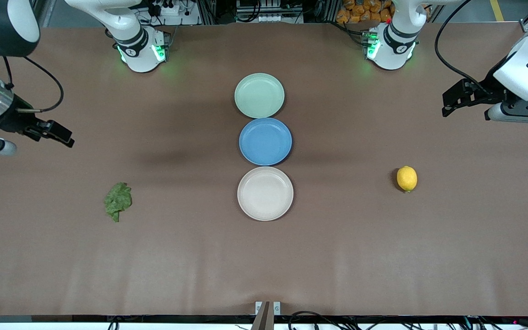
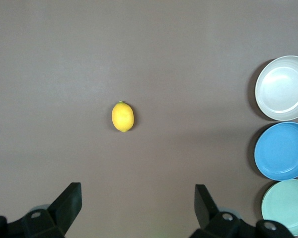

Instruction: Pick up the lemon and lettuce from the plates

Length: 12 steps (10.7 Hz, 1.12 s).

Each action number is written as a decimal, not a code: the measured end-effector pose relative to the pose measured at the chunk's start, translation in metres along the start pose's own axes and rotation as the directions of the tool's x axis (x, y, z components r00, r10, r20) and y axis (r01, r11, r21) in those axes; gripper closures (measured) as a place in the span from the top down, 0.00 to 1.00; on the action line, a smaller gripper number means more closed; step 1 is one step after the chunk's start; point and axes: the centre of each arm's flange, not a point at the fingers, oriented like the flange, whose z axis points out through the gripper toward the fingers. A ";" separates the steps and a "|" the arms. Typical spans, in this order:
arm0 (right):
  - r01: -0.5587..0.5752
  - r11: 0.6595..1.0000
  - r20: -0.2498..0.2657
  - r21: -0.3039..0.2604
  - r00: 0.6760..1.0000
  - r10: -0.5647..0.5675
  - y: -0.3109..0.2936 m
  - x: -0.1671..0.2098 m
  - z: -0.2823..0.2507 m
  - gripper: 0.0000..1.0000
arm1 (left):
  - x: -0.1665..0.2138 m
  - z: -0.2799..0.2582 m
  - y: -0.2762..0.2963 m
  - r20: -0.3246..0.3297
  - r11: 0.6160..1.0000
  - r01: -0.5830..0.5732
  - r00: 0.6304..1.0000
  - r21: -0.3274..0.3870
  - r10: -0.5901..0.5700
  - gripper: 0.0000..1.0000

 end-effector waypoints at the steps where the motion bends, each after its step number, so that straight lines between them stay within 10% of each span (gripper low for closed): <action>1: -0.001 1.000 0.013 -0.002 1.000 0.001 0.002 -0.004 -0.010 1.00 | 0.000 0.000 0.000 0.000 1.000 -0.001 1.000 0.000 0.001 1.00; 12: 0.021 1.000 -0.032 -0.013 0.999 -0.021 0.017 -0.007 -0.091 1.00 | 0.000 0.000 0.001 0.001 1.000 -0.002 1.000 0.000 0.002 1.00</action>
